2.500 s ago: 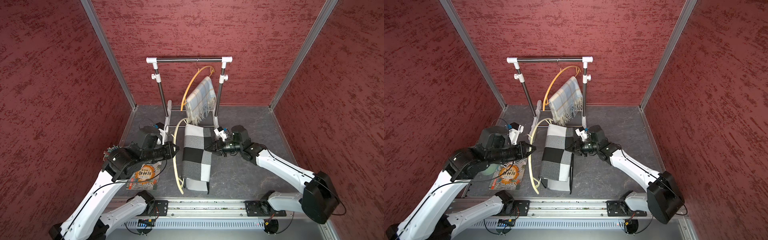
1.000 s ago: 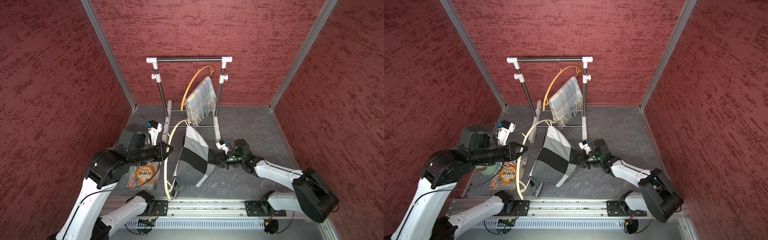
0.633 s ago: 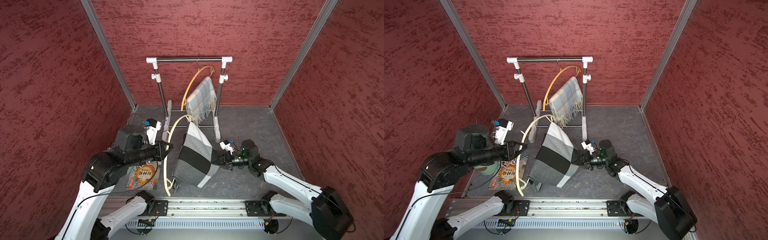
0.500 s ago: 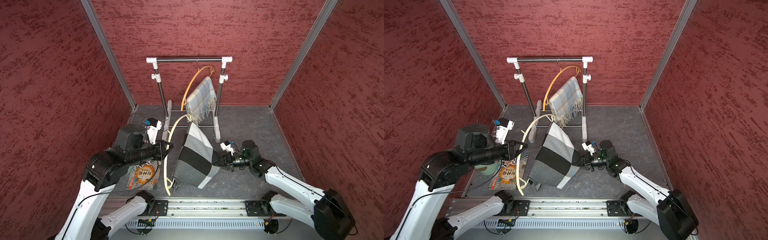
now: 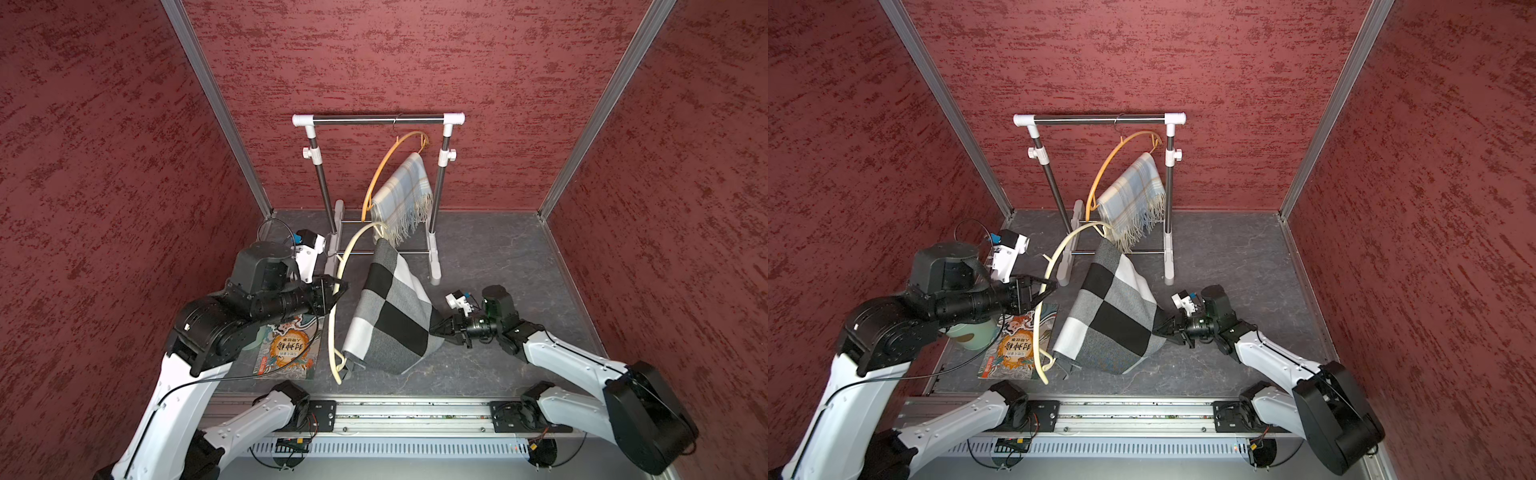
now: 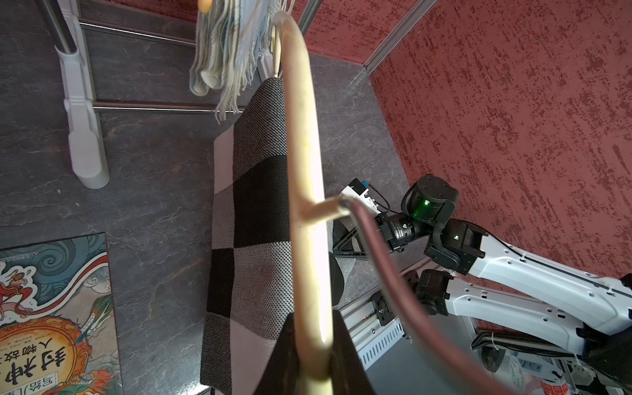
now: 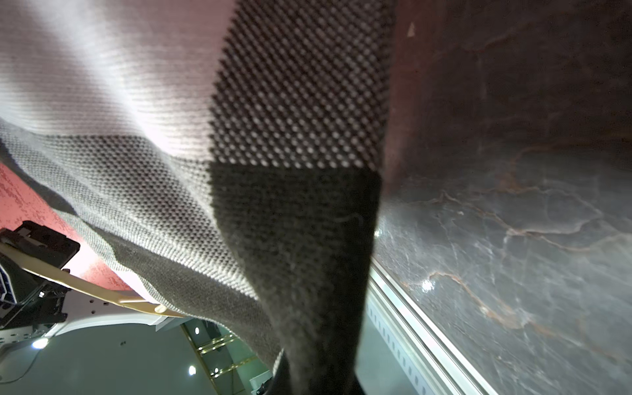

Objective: Hang the scarf on the hanger

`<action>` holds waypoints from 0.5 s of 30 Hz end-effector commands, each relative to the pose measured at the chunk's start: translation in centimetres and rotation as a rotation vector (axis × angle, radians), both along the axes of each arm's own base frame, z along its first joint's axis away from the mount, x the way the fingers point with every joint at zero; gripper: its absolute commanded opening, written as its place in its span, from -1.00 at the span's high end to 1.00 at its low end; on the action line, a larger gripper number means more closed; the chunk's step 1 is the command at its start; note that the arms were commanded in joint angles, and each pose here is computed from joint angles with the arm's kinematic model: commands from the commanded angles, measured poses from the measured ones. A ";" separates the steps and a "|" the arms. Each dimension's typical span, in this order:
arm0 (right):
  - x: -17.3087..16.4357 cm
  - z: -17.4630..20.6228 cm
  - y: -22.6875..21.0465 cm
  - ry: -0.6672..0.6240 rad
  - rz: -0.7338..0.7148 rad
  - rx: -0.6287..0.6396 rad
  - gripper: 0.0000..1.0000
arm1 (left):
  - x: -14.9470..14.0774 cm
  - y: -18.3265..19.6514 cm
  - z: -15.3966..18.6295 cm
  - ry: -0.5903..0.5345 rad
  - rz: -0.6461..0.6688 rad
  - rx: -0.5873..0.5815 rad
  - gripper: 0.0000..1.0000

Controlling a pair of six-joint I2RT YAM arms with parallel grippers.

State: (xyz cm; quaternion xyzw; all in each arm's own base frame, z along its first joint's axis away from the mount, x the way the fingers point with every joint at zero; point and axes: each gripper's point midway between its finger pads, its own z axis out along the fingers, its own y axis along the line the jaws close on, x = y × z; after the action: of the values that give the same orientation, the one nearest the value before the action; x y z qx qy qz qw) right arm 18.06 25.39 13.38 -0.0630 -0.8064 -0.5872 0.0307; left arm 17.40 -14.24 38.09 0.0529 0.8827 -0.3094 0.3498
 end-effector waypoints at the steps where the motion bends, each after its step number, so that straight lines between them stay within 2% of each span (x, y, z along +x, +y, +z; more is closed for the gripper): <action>1: 0.7 0.5 0.1 0.010 -0.013 0.031 1.00 | 2.1 0.5 6.4 -0.266 0.058 -0.090 1.00; 7: 1.9 2.0 0.9 -0.002 -0.003 0.053 1.00 | 2.1 -0.3 6.7 -0.246 0.036 -0.125 1.00; 8: 2.0 2.1 1.0 0.001 0.001 0.057 0.94 | 2.1 -0.3 6.7 -0.244 0.037 -0.128 1.00; 10: 2.1 1.8 1.2 0.010 0.016 0.053 0.21 | 2.3 -0.4 6.7 -0.239 0.038 -0.133 1.00; 11: 2.1 1.6 1.2 0.004 0.028 0.049 -0.06 | 2.3 -0.5 6.8 -0.239 0.040 -0.137 1.00; 13: 2.1 0.7 1.1 -0.011 0.050 -0.012 -0.27 | 2.4 -0.7 6.9 -0.238 0.037 -0.146 1.00; 15: 2.4 -1.9 -0.3 -0.045 0.043 -0.199 -0.41 | 2.5 -0.7 7.0 -0.235 0.039 -0.155 1.00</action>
State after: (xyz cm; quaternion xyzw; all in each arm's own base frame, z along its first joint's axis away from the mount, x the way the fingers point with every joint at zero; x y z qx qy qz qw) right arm 20.19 26.39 13.30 -0.0599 -0.8159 -0.5735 0.0424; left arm 18.99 -14.89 39.41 0.0436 0.8683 -0.3229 0.3740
